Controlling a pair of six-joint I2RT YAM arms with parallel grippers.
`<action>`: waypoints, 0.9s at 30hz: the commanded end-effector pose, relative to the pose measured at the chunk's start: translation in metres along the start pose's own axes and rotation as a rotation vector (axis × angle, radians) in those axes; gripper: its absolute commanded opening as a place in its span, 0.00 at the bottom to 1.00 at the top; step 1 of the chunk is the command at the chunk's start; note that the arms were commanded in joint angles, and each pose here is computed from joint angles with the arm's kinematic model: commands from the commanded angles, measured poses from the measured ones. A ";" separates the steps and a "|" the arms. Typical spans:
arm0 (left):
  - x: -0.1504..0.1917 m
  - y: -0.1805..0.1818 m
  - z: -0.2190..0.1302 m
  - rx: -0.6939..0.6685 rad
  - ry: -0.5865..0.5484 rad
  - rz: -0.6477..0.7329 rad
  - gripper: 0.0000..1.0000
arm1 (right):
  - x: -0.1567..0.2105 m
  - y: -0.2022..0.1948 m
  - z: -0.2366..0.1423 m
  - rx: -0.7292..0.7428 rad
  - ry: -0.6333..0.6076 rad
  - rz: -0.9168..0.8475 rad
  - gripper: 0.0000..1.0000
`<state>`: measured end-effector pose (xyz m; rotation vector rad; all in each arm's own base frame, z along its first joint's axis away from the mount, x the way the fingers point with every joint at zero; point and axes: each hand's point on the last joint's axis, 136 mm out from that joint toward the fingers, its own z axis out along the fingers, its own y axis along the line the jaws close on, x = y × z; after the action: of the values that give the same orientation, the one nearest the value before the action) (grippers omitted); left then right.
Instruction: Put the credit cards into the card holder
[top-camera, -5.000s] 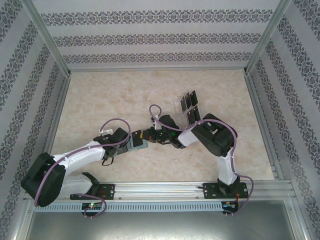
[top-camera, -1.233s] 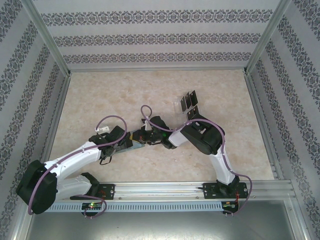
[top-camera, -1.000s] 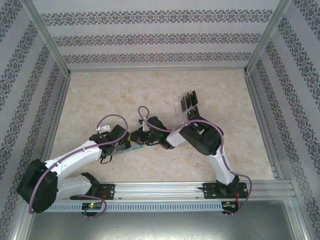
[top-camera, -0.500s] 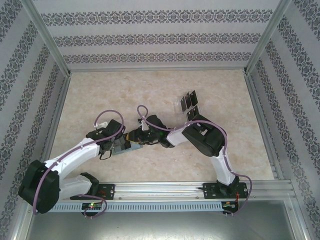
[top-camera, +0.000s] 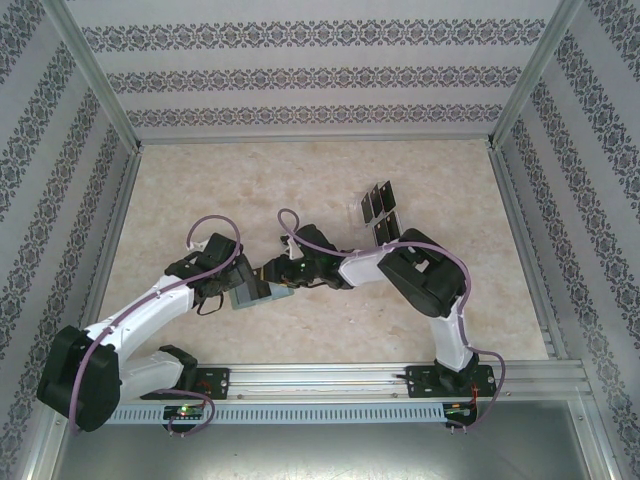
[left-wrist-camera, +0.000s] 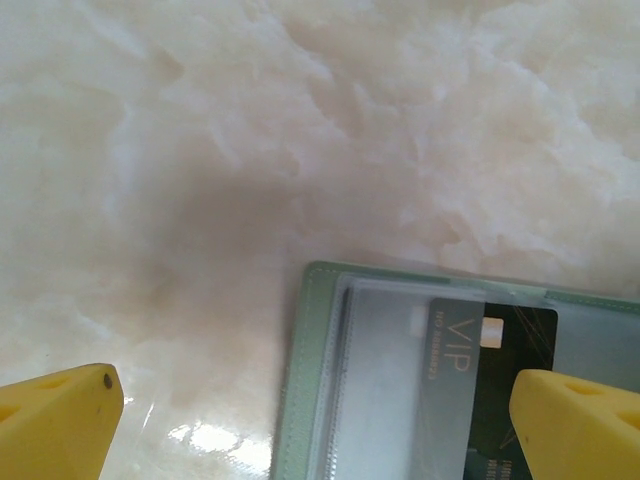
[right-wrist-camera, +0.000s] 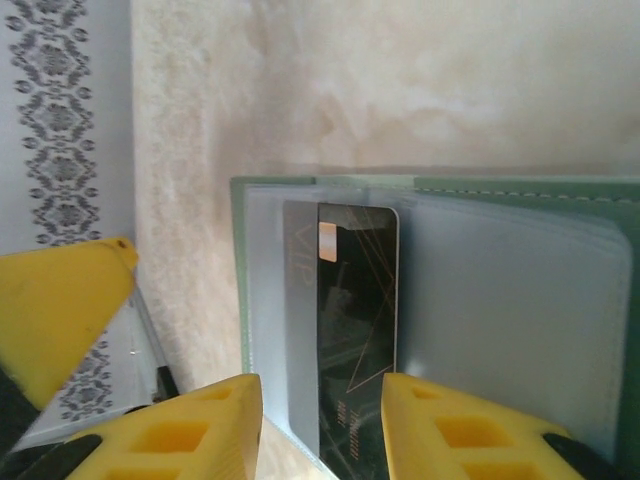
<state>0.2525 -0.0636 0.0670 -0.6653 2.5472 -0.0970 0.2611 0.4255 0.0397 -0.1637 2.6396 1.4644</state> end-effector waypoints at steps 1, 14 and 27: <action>0.000 -0.002 0.006 0.031 0.006 -0.002 1.00 | 0.003 -0.020 -0.014 0.161 0.028 -0.029 0.33; 0.002 0.002 0.018 -0.022 0.055 0.045 1.00 | -0.005 -0.022 -0.038 0.375 0.038 -0.183 0.04; 0.029 0.038 0.013 -0.081 0.078 0.010 1.00 | -0.007 -0.011 -0.027 0.411 0.086 -0.255 0.00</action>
<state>0.2364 -0.0538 0.0449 -0.6534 2.6047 -0.0814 0.2713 0.3980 0.0549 -0.4601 2.7622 0.9035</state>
